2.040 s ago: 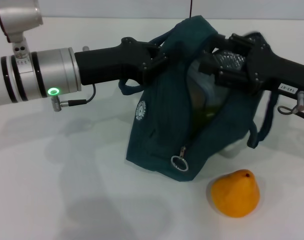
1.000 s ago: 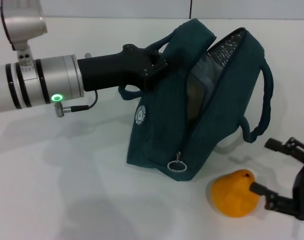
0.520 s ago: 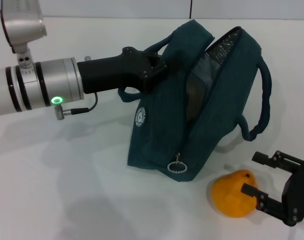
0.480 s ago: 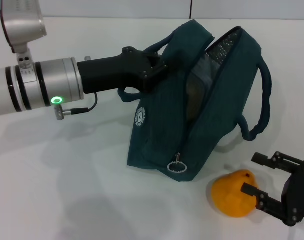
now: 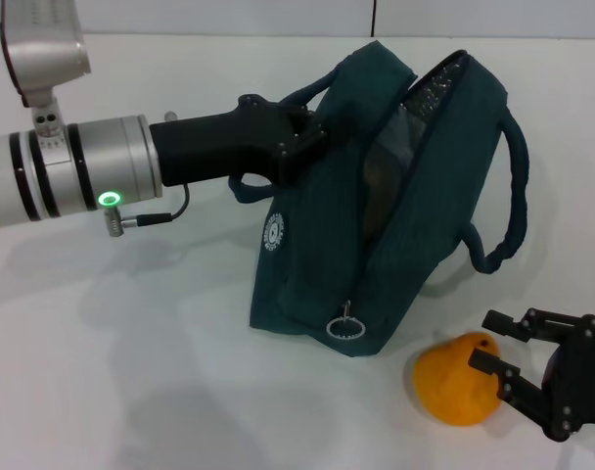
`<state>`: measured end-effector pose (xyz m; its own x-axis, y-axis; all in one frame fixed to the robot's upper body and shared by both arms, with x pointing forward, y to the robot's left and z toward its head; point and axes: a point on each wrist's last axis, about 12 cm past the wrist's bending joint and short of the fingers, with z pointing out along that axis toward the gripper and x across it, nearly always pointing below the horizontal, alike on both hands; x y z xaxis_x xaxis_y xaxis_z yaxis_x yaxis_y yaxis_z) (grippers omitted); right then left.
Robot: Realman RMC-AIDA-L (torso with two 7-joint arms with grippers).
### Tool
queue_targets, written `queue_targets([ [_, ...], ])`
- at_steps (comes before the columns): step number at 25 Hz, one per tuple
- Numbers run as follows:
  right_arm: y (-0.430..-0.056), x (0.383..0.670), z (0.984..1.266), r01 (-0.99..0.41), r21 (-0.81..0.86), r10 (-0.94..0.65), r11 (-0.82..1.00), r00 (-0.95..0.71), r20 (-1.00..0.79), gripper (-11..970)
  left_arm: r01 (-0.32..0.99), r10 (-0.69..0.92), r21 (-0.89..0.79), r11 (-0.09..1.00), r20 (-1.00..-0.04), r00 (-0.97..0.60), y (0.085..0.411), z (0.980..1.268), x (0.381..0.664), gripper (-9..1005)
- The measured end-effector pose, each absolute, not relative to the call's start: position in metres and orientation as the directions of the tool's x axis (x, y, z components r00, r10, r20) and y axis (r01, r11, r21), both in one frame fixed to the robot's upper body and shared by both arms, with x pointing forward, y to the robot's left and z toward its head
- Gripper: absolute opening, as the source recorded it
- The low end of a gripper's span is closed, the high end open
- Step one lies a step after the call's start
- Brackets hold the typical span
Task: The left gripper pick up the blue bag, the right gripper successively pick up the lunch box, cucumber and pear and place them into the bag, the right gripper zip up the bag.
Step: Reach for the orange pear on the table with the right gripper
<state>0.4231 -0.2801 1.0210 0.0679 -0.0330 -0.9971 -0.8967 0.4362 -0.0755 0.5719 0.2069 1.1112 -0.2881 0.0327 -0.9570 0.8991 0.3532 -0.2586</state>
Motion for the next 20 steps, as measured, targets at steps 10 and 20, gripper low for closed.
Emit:
queue_targets([
  [10,-0.2773,0.4246,1.0204,-0.903,-0.067,-0.034,0.424,0.058,-0.998,330,0.899,0.035,-0.258,0.354,-0.957,-0.289,0.2072,1.1105,0.5714,40],
  [20,-0.2759,0.4262,1.0195,-0.905,-0.038,-0.029,0.424,0.028,-0.999,320,0.899,0.038,-0.257,0.353,-0.957,-0.289,0.2073,1.1099,0.5709,41],
])
